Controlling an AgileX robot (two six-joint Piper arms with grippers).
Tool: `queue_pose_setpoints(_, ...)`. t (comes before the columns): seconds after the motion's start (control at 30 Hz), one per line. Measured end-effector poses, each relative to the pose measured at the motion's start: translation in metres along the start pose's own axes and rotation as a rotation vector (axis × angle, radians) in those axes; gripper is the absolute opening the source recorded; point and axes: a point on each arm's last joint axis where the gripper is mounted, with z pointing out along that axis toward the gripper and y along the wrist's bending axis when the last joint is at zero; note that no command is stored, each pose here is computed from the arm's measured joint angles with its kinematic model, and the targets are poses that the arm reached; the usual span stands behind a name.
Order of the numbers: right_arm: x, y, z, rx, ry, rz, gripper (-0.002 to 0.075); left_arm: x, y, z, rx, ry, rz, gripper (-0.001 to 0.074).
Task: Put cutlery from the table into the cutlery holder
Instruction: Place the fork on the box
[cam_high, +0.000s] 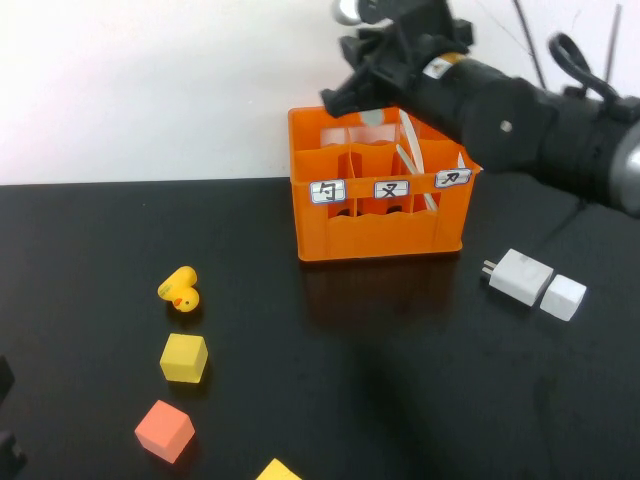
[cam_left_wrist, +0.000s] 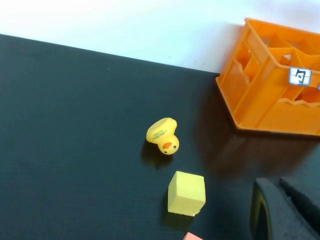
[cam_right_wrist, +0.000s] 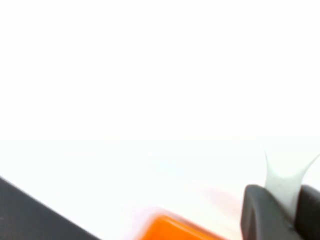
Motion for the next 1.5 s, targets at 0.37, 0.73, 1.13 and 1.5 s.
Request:
queue_pose_setpoints(0.37, 0.034, -0.007, -0.010, 0.085, -0.011, 0.115, 0.0041, 0.000, 0.000, 0.000, 0.000, 0.000, 0.000, -0.0001)
queue_pose_setpoints(0.73, 0.044, 0.000, -0.005, 0.030, 0.023, 0.108, 0.0036, 0.000, 0.000, 0.000, -0.002, -0.004, 0.007, -0.0001)
queue_pose_setpoints(1.13, 0.065, 0.004, 0.004, 0.021, 0.076, 0.125, 0.0184, 0.000, 0.000, 0.000, -0.002, -0.004, 0.007, -0.0001)
queue_pose_setpoints(1.5, 0.014, -0.002, -0.026, -0.023, 0.023, 0.061, 0.0363, 0.000, 0.000, 0.000, -0.003, -0.005, 0.011, -0.0001)
